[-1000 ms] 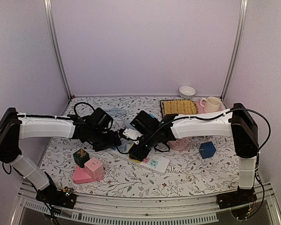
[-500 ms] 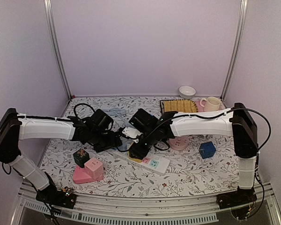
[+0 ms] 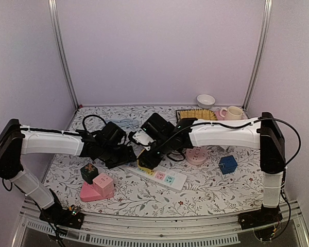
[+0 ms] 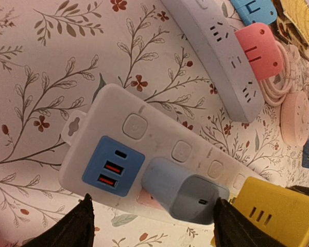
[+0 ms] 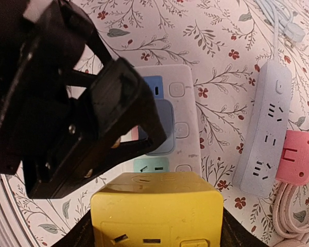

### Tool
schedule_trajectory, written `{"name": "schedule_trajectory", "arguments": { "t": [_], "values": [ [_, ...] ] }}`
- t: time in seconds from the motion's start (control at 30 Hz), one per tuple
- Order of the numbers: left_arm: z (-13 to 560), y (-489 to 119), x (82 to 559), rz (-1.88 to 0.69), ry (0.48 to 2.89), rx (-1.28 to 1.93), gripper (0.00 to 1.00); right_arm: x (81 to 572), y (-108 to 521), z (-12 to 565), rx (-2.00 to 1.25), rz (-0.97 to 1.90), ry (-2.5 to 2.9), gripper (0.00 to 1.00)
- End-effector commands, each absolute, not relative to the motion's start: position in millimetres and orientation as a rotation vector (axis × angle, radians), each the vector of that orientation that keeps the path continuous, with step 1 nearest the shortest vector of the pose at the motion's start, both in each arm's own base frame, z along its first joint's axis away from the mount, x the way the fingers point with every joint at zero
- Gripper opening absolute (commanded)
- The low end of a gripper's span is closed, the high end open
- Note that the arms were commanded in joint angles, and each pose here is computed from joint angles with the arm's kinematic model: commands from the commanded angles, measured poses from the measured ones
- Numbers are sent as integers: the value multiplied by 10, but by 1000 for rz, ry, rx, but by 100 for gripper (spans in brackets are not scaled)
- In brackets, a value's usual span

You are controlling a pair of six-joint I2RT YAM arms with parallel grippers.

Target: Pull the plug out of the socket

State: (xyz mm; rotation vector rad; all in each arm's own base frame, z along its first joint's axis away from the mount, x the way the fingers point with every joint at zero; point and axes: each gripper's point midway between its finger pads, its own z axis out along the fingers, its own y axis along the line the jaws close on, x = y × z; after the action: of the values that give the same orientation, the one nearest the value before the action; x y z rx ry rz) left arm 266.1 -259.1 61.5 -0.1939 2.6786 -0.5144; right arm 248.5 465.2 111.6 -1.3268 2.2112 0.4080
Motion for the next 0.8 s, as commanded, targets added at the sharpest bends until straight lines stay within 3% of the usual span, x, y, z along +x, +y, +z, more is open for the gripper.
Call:
{"name": "schedule_trajectory", "arguments": {
  "t": [0.0,0.37,0.6,0.77],
  "values": [
    [72,-2115,2163,-177,2917,-128,79,2653,4668,1746,-1144,526,2136,28],
    [411,-2343,2382,-260,2850,-72,79,2900,3859,1615,-809,606,2355,26],
    [822,-2572,2623,-408,2729,-13,82,2848,2923,1155,-395,690,2544,31],
    [1029,-2608,2787,-459,2661,18,82,2654,2665,833,-293,665,2621,35]
  ]
}}
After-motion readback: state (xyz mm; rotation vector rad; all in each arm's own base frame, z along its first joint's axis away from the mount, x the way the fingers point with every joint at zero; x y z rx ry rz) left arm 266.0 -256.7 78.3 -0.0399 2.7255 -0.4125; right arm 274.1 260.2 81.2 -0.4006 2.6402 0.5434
